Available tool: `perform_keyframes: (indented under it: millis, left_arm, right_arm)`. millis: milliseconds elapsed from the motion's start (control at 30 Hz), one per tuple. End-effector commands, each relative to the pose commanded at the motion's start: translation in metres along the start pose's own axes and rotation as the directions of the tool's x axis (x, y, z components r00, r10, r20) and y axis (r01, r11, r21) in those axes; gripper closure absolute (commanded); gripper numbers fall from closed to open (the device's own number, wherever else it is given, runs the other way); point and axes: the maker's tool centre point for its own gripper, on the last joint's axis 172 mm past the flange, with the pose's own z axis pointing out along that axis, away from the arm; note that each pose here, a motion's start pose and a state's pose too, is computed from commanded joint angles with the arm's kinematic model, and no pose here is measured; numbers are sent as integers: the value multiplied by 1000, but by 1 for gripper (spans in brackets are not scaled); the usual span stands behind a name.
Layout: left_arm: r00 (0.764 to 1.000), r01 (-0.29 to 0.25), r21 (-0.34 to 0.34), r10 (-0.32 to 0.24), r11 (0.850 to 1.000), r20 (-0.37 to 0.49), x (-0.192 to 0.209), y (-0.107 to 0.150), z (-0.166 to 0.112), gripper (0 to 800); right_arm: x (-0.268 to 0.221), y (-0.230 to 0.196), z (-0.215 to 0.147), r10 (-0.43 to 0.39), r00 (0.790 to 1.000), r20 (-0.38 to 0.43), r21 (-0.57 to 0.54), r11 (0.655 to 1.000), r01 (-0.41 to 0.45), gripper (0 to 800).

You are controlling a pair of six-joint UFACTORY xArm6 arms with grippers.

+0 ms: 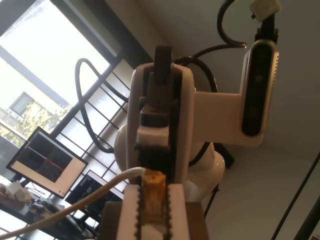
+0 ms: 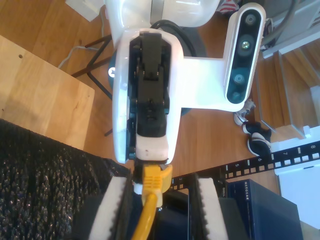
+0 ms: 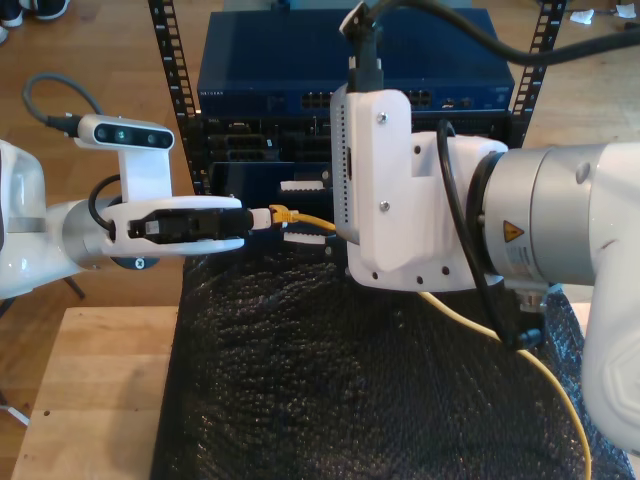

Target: Grab the cable and plug it in

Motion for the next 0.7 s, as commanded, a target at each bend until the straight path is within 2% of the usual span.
perform_keyframes:
  millis: [233, 367, 700]
  left_arm:
    - [1000, -4, 0, 4, 1000, -2, 1, 0, 0, 769]
    - [1000, -5, 0, 5, 1000, -1, 2, 0, 0, 769]
    - [1000, -4, -1, 4, 1000, -2, 1, 1, 0, 769]
  right_arm:
    - [0, -3, 1, 1, 1000, -1, 5, 1000, -1, 576]
    - [1, -3, 1, 28, 1000, -11, 4, 1000, -28, 585]
    - [1, -3, 1, 28, 1000, -12, 4, 1000, -28, 604]
